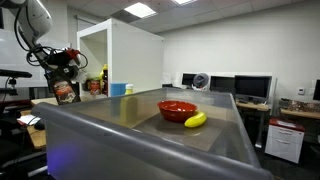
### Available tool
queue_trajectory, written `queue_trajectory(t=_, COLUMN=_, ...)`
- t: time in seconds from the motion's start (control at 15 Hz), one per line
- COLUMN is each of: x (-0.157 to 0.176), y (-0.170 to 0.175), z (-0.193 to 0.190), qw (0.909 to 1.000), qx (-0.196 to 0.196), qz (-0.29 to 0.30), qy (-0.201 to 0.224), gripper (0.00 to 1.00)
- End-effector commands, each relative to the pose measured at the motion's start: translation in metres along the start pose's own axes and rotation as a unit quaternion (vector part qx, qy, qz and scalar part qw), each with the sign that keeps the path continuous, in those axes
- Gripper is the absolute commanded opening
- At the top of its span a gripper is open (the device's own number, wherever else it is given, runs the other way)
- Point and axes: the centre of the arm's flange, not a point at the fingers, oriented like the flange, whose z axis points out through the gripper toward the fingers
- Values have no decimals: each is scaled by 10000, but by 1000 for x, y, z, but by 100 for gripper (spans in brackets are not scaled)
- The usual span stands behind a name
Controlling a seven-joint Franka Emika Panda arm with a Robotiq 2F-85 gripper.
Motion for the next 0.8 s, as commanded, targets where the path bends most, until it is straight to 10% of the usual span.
queue_trajectory(t=0.0, x=0, y=-6, z=-9, qw=9990, qx=-17, qz=-446, qy=67, gripper=9)
queue_trajectory(t=0.73, x=-10, y=-14, z=-48, qw=9890, qx=-192, qz=-1273, qy=727, gripper=9)
